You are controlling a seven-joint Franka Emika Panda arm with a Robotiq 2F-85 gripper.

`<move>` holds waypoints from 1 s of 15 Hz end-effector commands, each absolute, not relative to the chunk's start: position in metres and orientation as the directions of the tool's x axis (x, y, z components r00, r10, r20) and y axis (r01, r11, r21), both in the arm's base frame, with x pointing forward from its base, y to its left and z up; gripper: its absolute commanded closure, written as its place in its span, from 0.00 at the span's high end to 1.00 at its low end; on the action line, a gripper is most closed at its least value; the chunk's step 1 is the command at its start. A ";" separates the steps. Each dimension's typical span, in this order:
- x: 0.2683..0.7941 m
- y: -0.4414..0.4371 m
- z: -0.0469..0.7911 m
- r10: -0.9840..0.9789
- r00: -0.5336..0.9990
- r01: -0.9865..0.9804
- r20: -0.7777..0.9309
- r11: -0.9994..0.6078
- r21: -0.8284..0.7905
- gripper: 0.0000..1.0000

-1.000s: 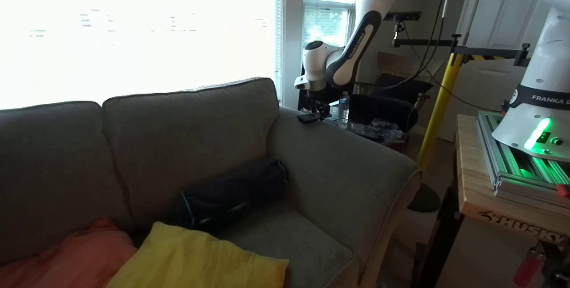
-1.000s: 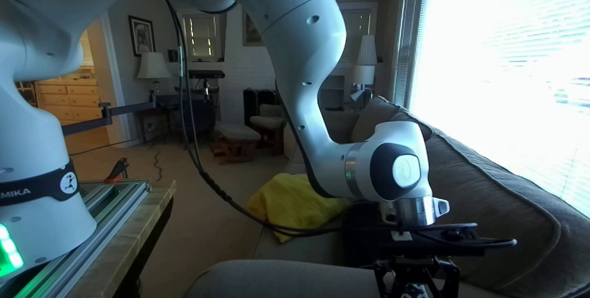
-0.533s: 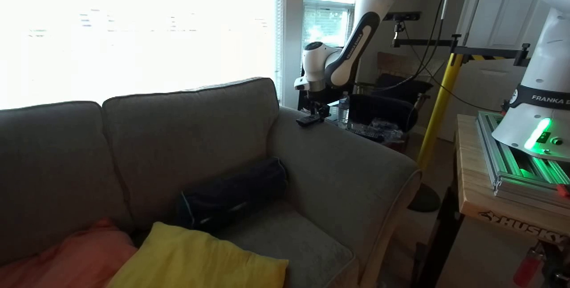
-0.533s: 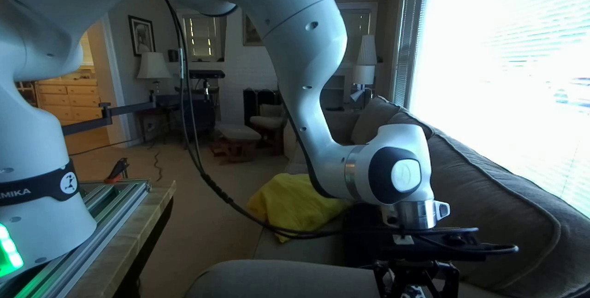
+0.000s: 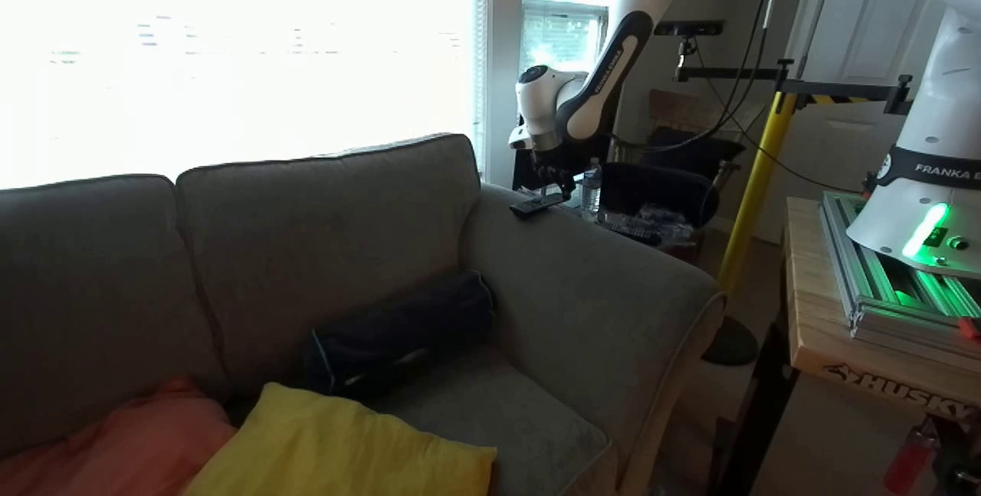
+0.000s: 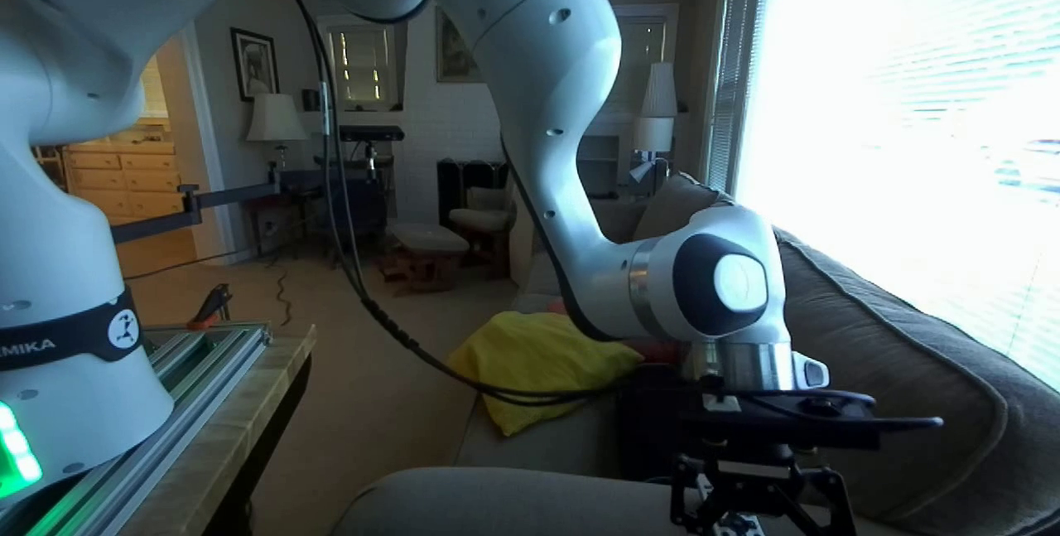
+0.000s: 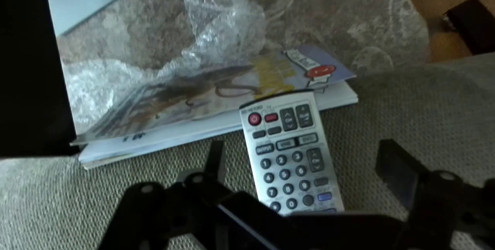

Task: Pick up the grey remote control from the table and put it on the right armrest of the sofa.

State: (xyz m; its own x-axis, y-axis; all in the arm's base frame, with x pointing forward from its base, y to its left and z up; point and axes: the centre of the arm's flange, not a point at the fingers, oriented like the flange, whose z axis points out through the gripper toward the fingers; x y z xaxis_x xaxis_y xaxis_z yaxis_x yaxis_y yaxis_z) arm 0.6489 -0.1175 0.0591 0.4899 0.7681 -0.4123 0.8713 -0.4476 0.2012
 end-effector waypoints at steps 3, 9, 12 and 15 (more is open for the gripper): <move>0.618 -0.092 0.117 0.548 0.681 0.711 -0.487 -0.653 0.261 1.00; 0.607 -0.059 0.143 0.317 0.828 0.469 -0.462 -0.844 0.261 1.00; 0.599 -0.052 0.153 0.216 0.869 0.336 -0.445 -0.918 0.212 1.00; 0.594 -0.055 0.157 0.111 0.900 0.198 -0.422 -0.966 0.168 1.00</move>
State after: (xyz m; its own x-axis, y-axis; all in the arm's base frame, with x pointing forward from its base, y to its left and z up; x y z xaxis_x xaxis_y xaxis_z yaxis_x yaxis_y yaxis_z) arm 0.6118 -0.0541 0.1441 0.8709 0.2125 -0.4431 0.3313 -0.9198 0.2101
